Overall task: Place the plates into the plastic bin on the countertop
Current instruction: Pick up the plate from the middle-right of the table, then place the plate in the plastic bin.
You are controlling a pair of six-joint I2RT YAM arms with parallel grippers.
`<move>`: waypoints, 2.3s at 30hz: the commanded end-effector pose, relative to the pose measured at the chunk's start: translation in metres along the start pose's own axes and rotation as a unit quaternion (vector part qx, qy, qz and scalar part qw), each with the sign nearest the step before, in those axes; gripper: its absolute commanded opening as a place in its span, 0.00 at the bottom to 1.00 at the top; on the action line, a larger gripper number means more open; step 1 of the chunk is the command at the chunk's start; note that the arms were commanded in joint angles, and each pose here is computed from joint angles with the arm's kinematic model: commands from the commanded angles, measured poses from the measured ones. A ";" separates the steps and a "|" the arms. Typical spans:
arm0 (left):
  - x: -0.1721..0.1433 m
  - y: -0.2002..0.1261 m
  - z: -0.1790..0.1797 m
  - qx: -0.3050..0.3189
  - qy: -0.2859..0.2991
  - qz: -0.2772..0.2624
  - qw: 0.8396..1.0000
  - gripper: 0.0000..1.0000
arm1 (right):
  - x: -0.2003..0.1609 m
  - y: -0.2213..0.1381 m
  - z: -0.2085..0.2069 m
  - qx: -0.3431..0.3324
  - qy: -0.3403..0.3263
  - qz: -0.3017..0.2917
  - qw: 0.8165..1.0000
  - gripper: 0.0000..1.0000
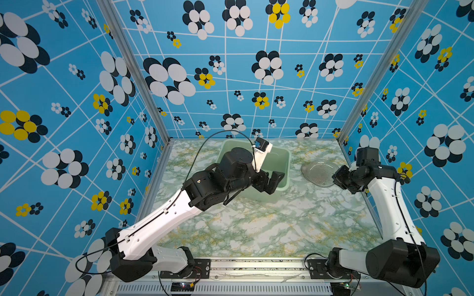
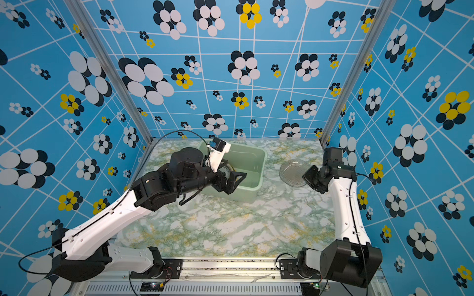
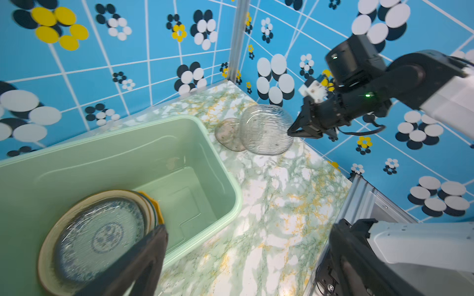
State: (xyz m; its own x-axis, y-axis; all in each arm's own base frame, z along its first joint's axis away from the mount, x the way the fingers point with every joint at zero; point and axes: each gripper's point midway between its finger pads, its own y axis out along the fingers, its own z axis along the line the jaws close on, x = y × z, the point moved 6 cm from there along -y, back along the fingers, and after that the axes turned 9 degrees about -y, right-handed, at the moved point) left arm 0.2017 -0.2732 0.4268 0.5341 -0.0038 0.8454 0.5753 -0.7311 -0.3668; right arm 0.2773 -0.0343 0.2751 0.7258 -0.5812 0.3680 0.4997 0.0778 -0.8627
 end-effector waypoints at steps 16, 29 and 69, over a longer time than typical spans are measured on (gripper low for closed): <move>-0.007 -0.025 0.162 0.159 -0.232 -0.021 0.959 0.99 | -0.022 -0.030 0.204 0.120 -0.146 0.014 0.982 0.00; -0.012 -0.032 0.187 0.156 -0.266 -0.052 0.950 0.99 | -0.103 0.081 0.311 0.153 -0.208 0.115 0.959 0.00; 0.000 -0.016 0.197 0.153 -0.266 -0.049 0.950 0.99 | -0.160 0.204 0.292 0.075 -0.190 0.200 0.958 0.23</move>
State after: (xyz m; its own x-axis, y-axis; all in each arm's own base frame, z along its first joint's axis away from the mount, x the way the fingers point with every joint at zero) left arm 0.3129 -0.1280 0.3391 0.6854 0.4515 0.5713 0.7273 -0.4632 -0.5064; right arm 0.4028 0.3108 0.1485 0.9776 -0.1429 0.1543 0.1977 0.3743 -0.9060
